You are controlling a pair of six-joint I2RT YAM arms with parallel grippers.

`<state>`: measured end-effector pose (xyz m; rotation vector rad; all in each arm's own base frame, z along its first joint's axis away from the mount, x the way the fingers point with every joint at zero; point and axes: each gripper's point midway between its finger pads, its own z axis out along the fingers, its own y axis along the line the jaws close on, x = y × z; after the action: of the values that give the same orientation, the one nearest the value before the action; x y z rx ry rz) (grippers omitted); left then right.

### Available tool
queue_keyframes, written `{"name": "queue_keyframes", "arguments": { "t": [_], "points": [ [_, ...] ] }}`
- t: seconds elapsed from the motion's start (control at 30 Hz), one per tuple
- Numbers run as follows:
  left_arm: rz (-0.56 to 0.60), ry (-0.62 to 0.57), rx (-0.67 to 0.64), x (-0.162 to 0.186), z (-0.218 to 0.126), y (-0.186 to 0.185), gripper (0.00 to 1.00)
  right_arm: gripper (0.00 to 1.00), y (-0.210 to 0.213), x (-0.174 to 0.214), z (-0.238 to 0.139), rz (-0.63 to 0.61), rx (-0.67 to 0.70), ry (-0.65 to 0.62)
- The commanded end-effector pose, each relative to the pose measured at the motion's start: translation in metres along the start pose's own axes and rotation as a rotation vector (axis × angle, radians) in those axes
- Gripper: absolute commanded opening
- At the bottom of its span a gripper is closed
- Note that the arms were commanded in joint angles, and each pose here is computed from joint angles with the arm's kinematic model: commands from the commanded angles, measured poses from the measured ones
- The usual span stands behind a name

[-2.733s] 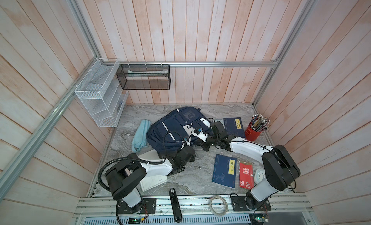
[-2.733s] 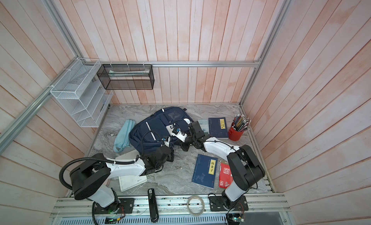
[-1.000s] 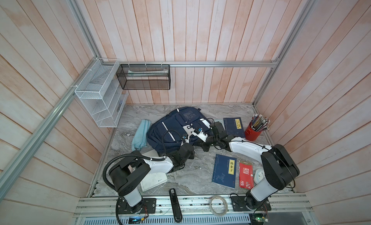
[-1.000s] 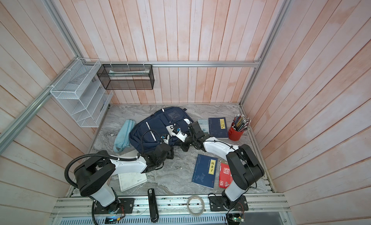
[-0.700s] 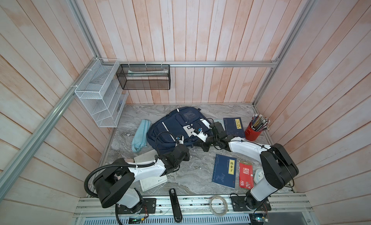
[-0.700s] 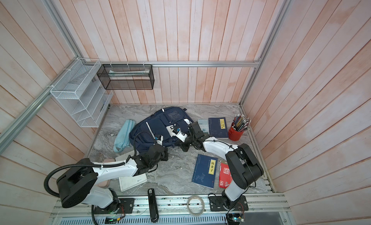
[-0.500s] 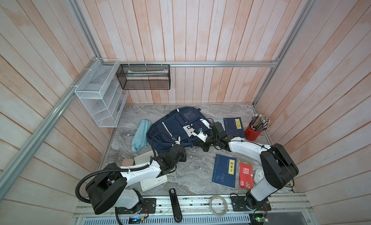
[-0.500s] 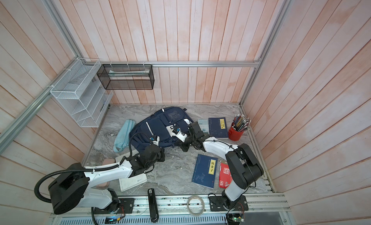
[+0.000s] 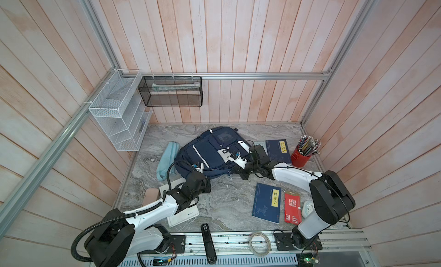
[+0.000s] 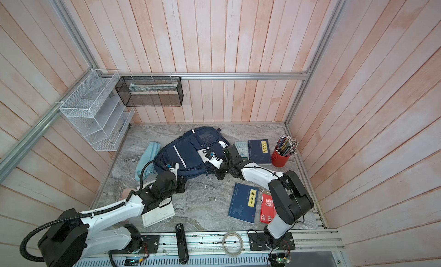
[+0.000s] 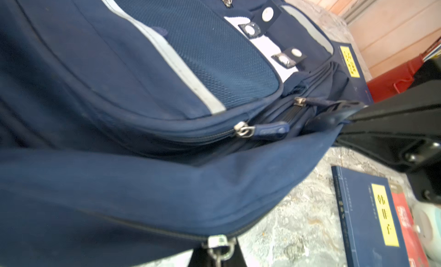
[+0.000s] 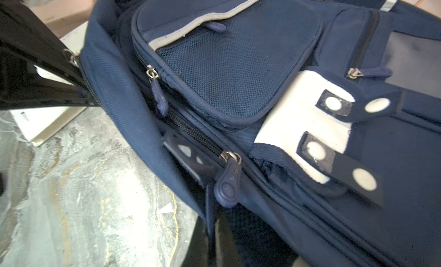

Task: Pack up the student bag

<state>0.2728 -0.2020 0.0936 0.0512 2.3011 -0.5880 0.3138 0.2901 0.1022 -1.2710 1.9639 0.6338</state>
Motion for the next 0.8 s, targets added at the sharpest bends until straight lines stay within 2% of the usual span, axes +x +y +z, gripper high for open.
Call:
{"name": "queue_keyframes", "arguments": {
  "t": [0.0, 0.03, 0.13, 0.17, 0.2, 0.33, 0.43, 0.57, 0.63, 0.67, 0.73, 0.77],
  "points": [
    [0.096, 0.077, 0.027, 0.008, -0.002, -0.004, 0.00, 0.00, -0.048, 0.000, -0.022, -0.066, 0.271, -0.012],
    [0.097, 0.078, 0.045, 0.008, -0.001, -0.009, 0.00, 0.03, -0.043, -0.006, -0.024, -0.093, 0.275, -0.044],
    [0.082, 0.074, 0.137, 0.009, 0.001, -0.025, 0.00, 0.45, -0.018, -0.029, -0.032, -0.189, 0.272, -0.154],
    [0.077, 0.069, 0.149, 0.006, 0.001, -0.028, 0.00, 0.54, -0.007, -0.035, -0.034, -0.221, 0.255, -0.181],
    [0.071, 0.063, 0.164, 0.004, 0.001, -0.032, 0.00, 0.57, 0.006, -0.041, -0.034, -0.263, 0.232, -0.209],
    [0.056, 0.047, 0.247, -0.001, -0.003, -0.048, 0.00, 0.60, 0.049, -0.052, -0.024, -0.405, 0.173, -0.264],
    [0.052, 0.063, 0.269, 0.002, -0.003, -0.052, 0.00, 0.57, 0.076, -0.049, -0.001, -0.466, 0.107, -0.243],
    [0.044, 0.074, 0.266, 0.005, -0.003, -0.050, 0.00, 0.47, 0.083, -0.044, 0.024, -0.450, 0.066, -0.199],
    [0.040, 0.083, 0.278, 0.007, -0.005, -0.052, 0.00, 0.36, 0.081, -0.038, 0.032, -0.449, 0.073, -0.168],
    [0.041, 0.087, 0.282, 0.008, -0.006, -0.053, 0.00, 0.28, 0.078, -0.035, 0.034, -0.446, 0.089, -0.158],
    [0.040, 0.094, 0.266, 0.011, -0.006, -0.049, 0.00, 0.04, 0.074, -0.032, 0.035, -0.443, 0.109, -0.138],
    [0.037, 0.094, 0.246, 0.012, -0.005, -0.045, 0.00, 0.00, 0.073, -0.029, 0.034, -0.442, 0.112, -0.126]
  ]
}}
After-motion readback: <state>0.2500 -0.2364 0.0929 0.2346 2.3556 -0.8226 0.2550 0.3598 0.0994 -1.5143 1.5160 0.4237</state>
